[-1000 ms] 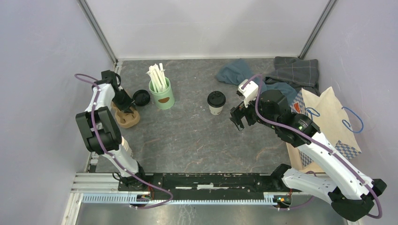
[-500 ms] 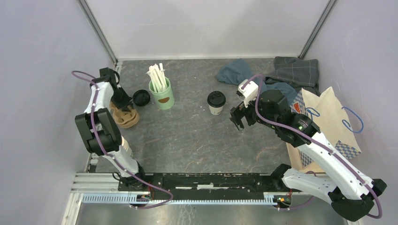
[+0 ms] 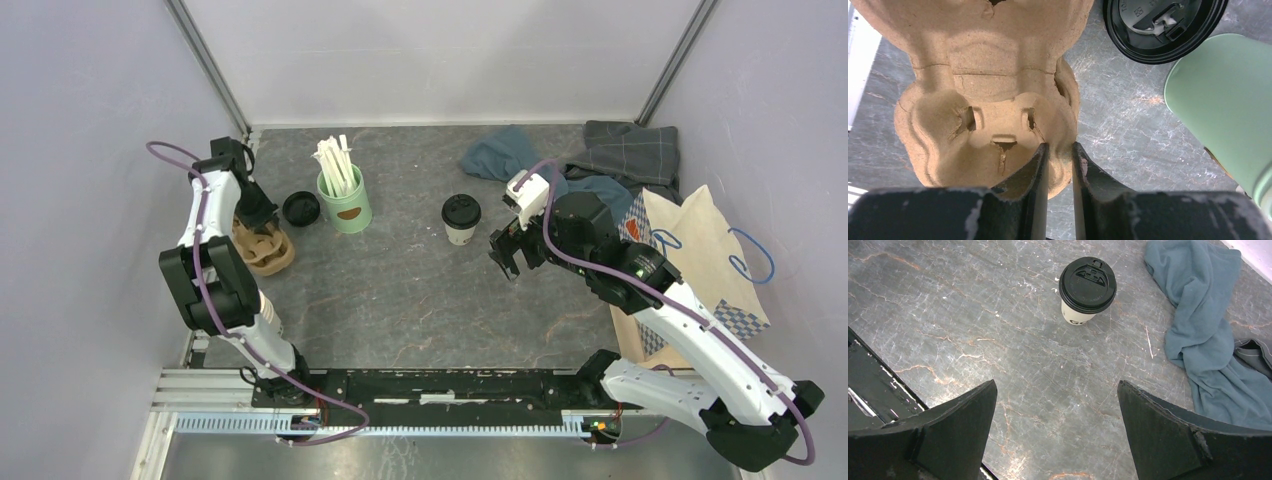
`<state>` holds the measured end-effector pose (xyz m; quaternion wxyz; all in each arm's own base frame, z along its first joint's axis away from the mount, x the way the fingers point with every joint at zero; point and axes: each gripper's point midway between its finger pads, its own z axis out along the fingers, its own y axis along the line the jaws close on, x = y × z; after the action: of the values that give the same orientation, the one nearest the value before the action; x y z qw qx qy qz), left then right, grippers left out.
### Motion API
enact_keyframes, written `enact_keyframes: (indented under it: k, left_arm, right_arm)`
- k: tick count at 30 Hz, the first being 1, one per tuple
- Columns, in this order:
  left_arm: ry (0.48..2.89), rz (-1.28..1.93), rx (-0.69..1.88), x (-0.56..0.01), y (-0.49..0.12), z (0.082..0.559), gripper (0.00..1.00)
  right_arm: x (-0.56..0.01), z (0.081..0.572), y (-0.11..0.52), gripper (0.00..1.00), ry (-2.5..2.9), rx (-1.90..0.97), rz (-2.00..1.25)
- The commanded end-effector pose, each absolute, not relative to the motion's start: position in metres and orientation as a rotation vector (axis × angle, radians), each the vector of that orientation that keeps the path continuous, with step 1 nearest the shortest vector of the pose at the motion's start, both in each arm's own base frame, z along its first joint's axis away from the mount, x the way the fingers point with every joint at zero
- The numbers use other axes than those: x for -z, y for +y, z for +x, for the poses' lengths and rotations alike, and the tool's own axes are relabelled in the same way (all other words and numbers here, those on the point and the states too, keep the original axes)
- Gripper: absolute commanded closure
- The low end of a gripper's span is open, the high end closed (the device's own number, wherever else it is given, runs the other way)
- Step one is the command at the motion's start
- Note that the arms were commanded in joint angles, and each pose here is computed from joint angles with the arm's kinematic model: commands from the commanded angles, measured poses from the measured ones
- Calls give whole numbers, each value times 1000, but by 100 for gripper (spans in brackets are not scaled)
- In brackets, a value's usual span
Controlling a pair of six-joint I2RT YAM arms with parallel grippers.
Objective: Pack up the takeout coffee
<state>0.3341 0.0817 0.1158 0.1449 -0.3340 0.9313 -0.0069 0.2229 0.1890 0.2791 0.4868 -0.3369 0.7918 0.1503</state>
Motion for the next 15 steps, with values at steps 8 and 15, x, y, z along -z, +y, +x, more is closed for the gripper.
enact_keyframes:
  k: [8, 15]
  left_arm:
    - [2535, -903, -51, -181, 86, 346, 98]
    - [2408, -800, 241, -242, 42, 361, 98]
  right_arm:
    - [-305, 224, 196, 2, 1852, -387, -797]
    - [-328, 224, 196, 2, 1849, -373, -764]
